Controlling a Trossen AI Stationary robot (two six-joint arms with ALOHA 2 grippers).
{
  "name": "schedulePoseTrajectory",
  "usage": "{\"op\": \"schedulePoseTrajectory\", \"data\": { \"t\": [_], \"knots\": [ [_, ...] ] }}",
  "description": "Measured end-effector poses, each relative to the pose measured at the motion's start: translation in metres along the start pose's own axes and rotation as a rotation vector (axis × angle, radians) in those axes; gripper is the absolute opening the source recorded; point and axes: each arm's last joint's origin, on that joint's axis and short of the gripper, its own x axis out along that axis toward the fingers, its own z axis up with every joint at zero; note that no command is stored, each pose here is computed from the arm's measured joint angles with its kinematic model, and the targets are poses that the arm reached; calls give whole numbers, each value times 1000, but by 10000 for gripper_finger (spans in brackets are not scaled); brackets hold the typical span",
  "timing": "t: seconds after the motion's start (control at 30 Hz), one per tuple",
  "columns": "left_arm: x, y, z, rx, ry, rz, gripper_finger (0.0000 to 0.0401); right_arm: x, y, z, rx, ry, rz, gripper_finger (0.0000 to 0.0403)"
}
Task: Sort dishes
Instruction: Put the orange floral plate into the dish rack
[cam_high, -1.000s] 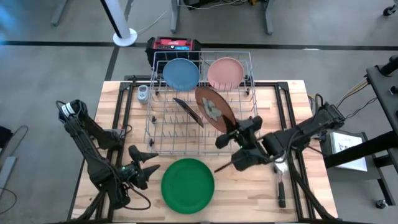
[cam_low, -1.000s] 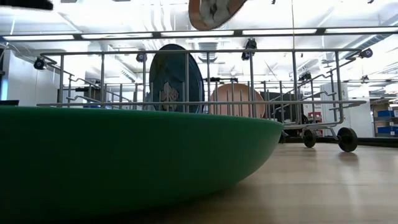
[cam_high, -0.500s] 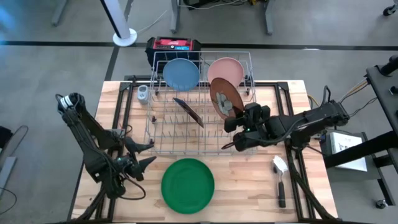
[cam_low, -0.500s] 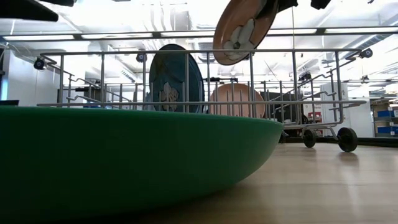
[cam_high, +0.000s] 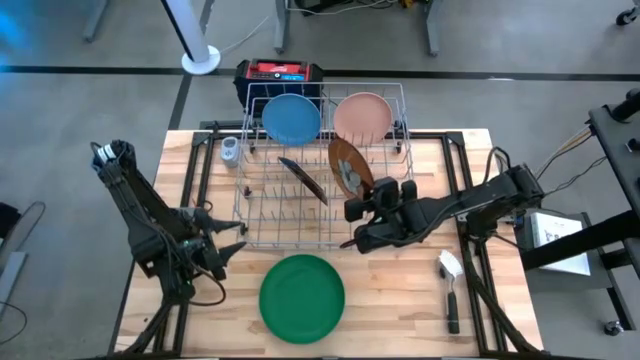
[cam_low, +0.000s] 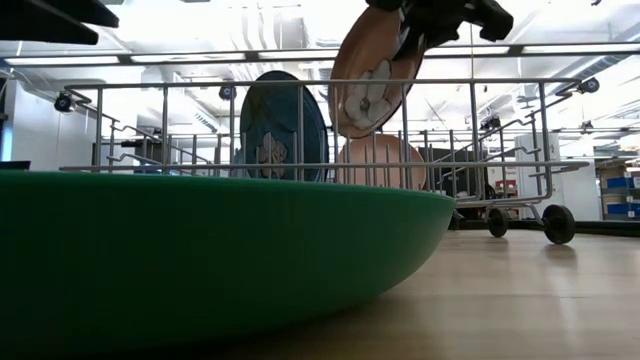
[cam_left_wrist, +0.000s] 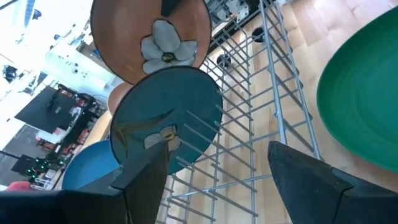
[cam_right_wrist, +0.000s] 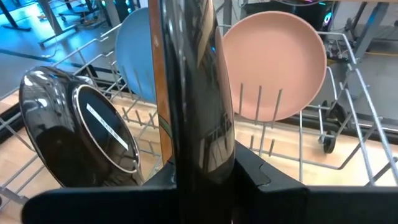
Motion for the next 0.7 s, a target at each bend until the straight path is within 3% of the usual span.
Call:
{"op": "schedulePoseTrajectory", "data": {
  "t": [0.7],
  "knots": [
    [1, 0, -4, -25, 1, 1, 263, 9, 13, -11, -48, -32, -2, 38]
  ]
}}
